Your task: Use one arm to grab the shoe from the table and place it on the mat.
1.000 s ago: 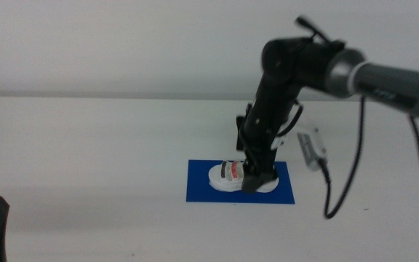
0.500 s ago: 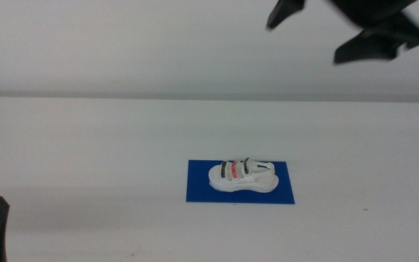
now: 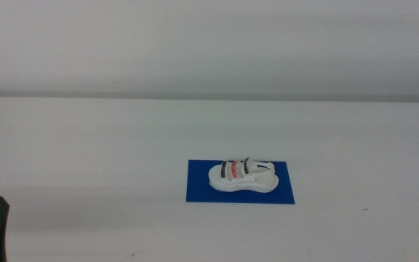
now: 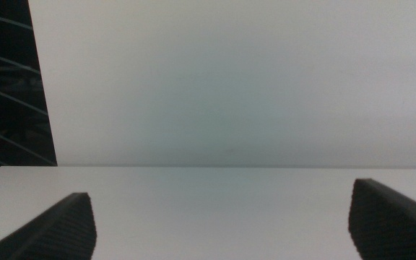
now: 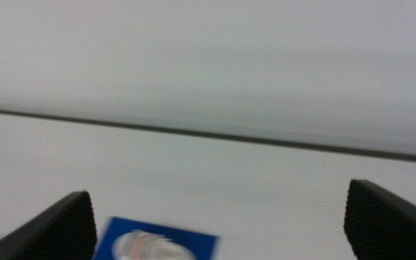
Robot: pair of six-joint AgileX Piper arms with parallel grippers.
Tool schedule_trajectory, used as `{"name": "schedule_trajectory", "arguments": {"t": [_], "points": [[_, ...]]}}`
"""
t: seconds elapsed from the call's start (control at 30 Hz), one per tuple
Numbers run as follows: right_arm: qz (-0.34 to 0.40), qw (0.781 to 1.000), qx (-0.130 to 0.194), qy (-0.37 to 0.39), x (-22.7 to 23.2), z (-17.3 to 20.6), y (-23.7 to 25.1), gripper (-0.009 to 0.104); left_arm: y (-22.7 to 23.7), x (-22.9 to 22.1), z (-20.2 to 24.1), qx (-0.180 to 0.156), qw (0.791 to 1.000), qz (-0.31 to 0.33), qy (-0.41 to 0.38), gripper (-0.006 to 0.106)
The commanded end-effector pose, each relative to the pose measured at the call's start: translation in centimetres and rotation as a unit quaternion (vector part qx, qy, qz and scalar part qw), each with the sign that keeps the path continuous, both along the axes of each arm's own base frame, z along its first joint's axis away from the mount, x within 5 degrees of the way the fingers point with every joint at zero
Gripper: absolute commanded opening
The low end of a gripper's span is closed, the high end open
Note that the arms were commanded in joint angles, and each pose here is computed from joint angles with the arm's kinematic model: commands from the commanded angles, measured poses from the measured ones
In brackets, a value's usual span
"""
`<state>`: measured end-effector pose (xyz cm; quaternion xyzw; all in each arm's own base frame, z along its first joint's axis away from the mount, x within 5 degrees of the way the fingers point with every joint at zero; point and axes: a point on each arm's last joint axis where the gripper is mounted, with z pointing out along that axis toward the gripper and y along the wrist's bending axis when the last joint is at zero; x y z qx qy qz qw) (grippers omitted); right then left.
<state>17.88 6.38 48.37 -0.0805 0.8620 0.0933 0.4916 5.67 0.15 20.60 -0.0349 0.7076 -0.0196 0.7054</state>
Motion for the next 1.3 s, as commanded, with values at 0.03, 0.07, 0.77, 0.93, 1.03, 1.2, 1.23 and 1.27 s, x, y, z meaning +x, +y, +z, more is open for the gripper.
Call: {"name": "schedule_trajectory", "arguments": {"t": [0.03,0.07,0.77,0.93,1.03,1.2,1.23,1.27], "points": [[-0.011,0.997,-0.017,-0.076,-3.1,-3.8,-2.5,0.091,0.0,-0.1,-1.1,-0.003,1.0,-0.003,-0.005,0.094],[-0.013,0.996,-0.014,-0.088,-3.6,-6.4,-2.9,0.091,0.0,-0.1,-1.1,-0.003,1.0,-0.003,-0.005,0.094],[-0.084,0.973,0.046,-0.21,-8.0,-15.7,-5.3,0.091,0.0,-0.1,-1.1,-0.003,1.0,-0.003,-0.005,0.094],[-0.089,0.957,0.001,-0.275,-8.3,-18.4,-5.7,0.091,0.0,-0.1,-1.1,-0.003,1.0,-0.003,-0.005,0.094],[-0.108,0.95,-0.001,-0.295,-10.1,-22.6,-6.1,0.092,0.0,-0.1,-1.1,-0.003,1.0,-0.003,-0.005,0.094],[-0.129,0.952,-0.006,-0.278,-11.9,-28.5,-6.5,0.092,0.0,-0.1,-1.1,-0.003,1.0,-0.003,-0.005,0.094],[-0.126,0.957,-0.015,-0.261,-12.1,-28.7,-6.4,0.092,0.0,-0.1,-1.1,-0.003,1.0,-0.003,-0.005,0.094],[-0.123,0.958,-0.029,-0.258,-12.4,-28.8,-6.4,0.092,0.0,-0.1,-1.1,-0.003,1.0,-0.003,-0.005,0.094]]}}
